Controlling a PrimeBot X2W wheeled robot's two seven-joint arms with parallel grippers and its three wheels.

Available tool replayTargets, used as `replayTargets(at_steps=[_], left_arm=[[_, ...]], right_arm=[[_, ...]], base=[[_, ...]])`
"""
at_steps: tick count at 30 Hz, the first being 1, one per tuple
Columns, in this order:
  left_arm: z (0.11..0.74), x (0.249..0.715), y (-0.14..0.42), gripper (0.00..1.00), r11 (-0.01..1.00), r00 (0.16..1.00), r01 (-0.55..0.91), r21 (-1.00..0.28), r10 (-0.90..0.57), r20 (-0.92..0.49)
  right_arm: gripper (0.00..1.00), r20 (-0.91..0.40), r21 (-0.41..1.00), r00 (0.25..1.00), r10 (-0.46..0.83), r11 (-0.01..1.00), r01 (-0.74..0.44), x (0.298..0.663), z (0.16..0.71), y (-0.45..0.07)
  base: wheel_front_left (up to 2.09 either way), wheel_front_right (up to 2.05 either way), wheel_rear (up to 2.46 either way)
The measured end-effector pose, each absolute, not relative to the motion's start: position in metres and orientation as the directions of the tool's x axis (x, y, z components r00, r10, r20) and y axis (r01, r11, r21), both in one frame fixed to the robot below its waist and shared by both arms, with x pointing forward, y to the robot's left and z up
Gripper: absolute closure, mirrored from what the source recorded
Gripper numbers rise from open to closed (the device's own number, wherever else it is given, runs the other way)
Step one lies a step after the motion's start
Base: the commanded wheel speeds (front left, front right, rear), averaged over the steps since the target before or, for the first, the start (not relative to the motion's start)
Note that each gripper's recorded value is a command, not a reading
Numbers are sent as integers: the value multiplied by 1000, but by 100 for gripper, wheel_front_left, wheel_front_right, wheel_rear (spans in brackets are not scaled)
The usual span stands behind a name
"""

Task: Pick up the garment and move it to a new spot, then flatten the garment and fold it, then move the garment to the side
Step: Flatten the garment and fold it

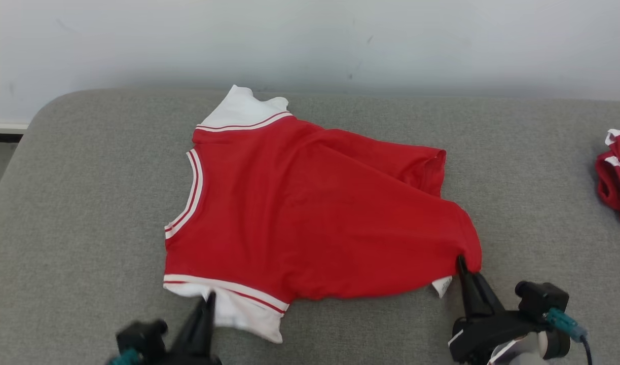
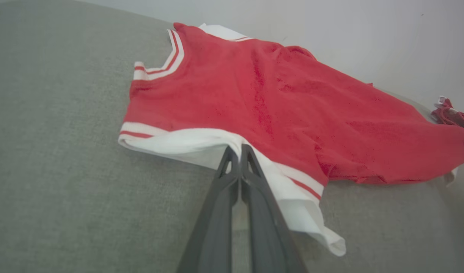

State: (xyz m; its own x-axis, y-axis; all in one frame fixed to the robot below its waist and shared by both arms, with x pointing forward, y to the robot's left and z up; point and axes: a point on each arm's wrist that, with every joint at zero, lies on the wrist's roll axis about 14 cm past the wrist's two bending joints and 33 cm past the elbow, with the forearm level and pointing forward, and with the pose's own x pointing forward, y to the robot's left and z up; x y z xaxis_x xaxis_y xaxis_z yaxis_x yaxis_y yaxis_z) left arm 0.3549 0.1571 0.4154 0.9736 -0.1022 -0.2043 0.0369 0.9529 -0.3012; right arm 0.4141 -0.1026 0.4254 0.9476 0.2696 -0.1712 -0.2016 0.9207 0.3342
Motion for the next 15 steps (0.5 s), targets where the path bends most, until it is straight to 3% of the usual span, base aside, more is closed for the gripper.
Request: replayTargets(at_steps=[6, 10, 15], left_arm=[[507, 412, 162, 100, 956, 987, 160, -246, -148, 68], [595, 472, 159, 100, 950, 943, 274, -147, -235, 237], [681, 537, 153, 100, 939, 897, 332, -94, -283, 340]], right_arm=[[100, -46, 308, 961, 273, 919, -247, 434, 468, -111], [100, 89, 267, 950, 299, 912, -312, 478, 524, -113], [100, 191, 237, 934, 301, 909, -342, 538, 589, -127]], base=[[0, 0, 0], [0, 0, 0], [0, 0, 0]])
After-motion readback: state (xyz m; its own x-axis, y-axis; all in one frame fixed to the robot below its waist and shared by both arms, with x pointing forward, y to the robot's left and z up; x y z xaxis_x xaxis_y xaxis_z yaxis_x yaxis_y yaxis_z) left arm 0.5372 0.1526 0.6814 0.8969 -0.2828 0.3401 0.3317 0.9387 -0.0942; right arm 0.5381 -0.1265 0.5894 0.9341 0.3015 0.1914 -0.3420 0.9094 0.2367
